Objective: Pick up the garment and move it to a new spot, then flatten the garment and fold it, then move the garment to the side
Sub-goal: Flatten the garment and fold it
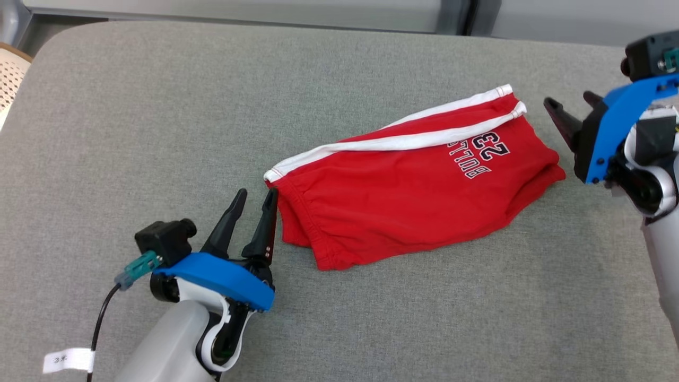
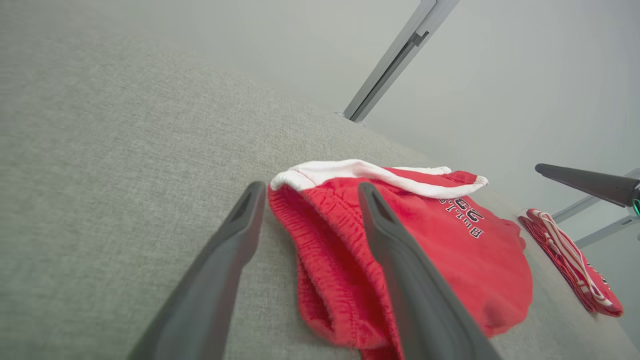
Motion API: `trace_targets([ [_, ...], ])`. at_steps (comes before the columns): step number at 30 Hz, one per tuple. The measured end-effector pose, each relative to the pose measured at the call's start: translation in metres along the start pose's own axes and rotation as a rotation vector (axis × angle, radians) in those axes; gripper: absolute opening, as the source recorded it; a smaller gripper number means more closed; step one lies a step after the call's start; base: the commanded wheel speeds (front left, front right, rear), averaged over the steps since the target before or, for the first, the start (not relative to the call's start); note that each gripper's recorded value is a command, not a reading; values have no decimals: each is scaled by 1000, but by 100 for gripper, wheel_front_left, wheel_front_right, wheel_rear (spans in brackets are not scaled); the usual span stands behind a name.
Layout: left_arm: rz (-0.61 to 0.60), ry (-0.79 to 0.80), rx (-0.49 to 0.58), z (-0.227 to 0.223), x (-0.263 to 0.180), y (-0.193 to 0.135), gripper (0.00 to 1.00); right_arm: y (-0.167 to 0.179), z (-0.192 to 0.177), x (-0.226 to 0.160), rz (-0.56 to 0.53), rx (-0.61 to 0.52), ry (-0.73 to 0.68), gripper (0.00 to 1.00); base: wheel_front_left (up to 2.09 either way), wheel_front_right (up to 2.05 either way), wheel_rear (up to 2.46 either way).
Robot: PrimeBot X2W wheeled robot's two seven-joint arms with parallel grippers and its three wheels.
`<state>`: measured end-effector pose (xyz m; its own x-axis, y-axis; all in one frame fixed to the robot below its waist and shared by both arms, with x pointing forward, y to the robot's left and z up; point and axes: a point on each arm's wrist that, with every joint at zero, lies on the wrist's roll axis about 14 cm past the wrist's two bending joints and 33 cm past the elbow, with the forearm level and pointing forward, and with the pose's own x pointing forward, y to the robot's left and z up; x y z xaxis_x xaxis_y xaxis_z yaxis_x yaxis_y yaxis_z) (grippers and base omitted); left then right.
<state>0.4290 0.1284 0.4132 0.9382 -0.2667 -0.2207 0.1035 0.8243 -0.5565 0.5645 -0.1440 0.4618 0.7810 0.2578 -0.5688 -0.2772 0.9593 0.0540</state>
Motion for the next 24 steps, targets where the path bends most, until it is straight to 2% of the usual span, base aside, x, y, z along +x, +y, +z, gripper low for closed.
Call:
trace_targets([
  [5,5,-82,62,24,-11,1,100,-10,-10,-12,-22,16,-13,100,0,0,0],
  [8,21,-178,150,54,-15,3,100,-13,-15,-13,-27,27,-25,100,0,0,0],
  [14,51,-225,335,65,-24,7,100,-15,-25,-9,-33,45,-26,100,0,0,0],
  [24,162,-247,328,63,-34,34,100,-10,-47,16,-28,78,43,100,0,0,0],
])
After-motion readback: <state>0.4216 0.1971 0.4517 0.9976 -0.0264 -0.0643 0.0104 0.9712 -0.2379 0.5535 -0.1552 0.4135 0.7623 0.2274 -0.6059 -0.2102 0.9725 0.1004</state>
